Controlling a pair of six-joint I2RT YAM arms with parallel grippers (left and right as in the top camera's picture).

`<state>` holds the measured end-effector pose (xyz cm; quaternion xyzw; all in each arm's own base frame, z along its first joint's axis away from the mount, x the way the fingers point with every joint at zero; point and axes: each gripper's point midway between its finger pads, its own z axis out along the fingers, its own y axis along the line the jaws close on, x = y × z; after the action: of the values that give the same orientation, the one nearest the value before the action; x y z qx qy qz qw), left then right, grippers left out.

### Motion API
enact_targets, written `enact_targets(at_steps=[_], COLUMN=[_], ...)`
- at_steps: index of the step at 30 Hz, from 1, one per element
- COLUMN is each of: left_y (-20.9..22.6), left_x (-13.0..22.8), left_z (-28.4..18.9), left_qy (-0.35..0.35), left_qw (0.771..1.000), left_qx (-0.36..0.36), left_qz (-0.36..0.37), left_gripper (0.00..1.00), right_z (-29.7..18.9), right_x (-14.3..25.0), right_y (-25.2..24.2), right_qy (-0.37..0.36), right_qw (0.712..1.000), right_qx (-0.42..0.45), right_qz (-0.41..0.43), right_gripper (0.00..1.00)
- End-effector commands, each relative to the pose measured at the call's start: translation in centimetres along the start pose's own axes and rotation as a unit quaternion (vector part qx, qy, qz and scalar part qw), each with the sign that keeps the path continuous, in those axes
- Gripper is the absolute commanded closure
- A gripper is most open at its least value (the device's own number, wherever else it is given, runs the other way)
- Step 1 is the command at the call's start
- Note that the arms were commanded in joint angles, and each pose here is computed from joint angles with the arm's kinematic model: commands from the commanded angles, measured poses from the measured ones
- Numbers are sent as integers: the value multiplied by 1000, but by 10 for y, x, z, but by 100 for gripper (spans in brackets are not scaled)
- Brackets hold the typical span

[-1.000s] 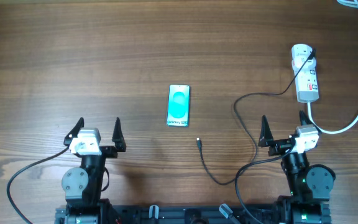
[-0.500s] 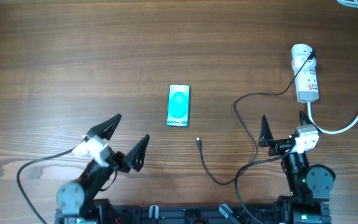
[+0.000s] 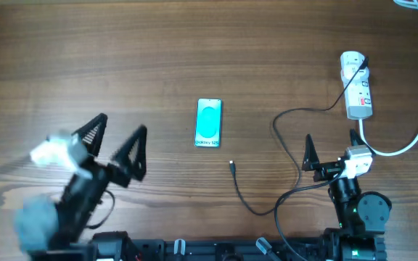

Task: Plug charger to phone and switch on socket
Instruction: 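Move the left gripper over the blue phone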

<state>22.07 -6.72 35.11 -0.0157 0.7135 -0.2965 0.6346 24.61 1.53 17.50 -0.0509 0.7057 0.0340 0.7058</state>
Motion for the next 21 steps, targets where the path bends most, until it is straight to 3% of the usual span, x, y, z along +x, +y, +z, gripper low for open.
enact_targets(at_steps=[1, 3, 6, 11, 17, 21], left_y=[3, 0, -20, -2, 10, 11], left_x=[-28, -20, -7, 37, 97, 140], left_z=[26, 35, 52, 82, 118, 139], left_qy=[93, 156, 230, 336, 472, 565], left_qw=[994, 986, 971, 932, 860, 791], left_qx=[-49, -43, 30, -47, -171, -229], left_qz=[4, -28, -55, -123, -88, -42], left_gripper=[0, 0, 0, 1, 0, 0], right_z=[0, 0, 0, 0, 0, 0], right_x=[0, 0, 0, 0, 0, 0], right_y=[0, 0, 0, 0, 0, 0], right_qy=[-1, -1, -1, -1, -1, -1], right_qw=[1000, 1000, 1000, 1000, 1000, 1000], right_qx=[2, 2, 2, 2, 2, 2], right_qz=[2, 2, 2, 2, 2, 2], right_gripper=[0, 0, 0, 0, 0, 0])
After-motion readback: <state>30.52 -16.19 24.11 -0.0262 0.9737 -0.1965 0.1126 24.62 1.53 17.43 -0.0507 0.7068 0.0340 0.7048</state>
